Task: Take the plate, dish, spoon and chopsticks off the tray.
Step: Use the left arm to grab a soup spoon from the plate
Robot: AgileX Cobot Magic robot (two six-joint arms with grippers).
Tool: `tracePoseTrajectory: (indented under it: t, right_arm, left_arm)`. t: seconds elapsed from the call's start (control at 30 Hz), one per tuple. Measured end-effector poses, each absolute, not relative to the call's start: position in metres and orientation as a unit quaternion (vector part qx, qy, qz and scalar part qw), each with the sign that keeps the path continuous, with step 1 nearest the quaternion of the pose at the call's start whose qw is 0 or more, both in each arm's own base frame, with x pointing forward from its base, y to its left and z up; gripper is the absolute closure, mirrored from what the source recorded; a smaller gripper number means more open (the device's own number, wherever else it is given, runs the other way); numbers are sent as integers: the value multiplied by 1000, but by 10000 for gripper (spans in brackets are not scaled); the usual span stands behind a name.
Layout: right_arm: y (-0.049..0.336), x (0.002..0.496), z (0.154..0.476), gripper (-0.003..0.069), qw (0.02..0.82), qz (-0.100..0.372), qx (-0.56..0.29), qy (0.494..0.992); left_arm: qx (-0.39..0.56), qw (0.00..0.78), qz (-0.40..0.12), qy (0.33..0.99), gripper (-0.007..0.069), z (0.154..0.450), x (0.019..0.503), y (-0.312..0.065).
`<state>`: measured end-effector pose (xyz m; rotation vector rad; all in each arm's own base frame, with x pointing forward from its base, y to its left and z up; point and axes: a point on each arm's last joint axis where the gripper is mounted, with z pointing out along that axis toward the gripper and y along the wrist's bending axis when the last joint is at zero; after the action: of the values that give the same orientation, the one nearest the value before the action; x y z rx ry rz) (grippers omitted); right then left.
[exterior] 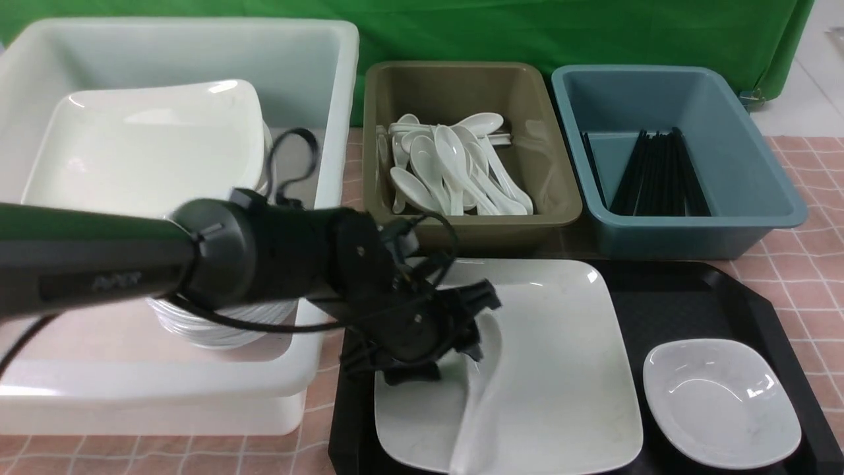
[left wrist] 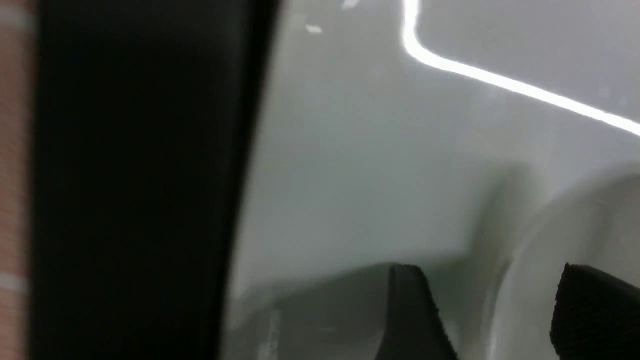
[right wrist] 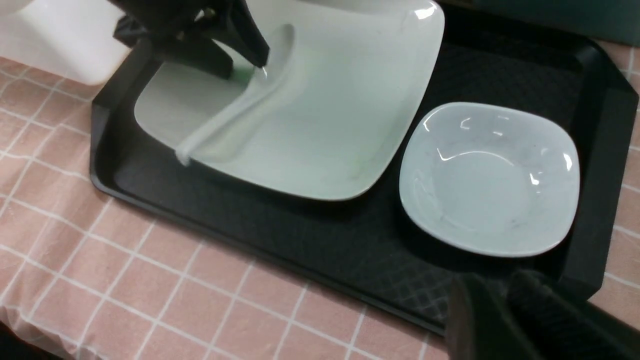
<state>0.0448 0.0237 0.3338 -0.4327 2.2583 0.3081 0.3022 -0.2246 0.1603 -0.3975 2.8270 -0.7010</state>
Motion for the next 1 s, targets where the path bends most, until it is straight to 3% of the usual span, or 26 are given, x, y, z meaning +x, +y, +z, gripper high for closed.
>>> tracePoseTrajectory:
  t: [0.3, 0.4, 0.53, 0.77, 1.0]
  right_arm:
    - [24, 45, 334, 491, 397, 125, -164, 894]
    - [24, 45, 334, 486, 396, 128, -157, 896]
    - [24, 45, 334, 482, 395, 131, -151, 897]
    - [24, 45, 334, 481, 395, 131, -151, 897]
    - [24, 45, 334, 473, 395, 131, -151, 897]
  left_arm:
    - [-5, 78, -221, 972, 335, 204, 311, -241]
    - [38, 88, -178, 979, 337, 229, 310, -252]
    - [89, 88, -115, 985, 332, 238, 291, -268]
    - [167, 103, -43, 980, 263, 225, 261, -299]
    - [160, 106, 13, 981, 209, 196, 268, -302]
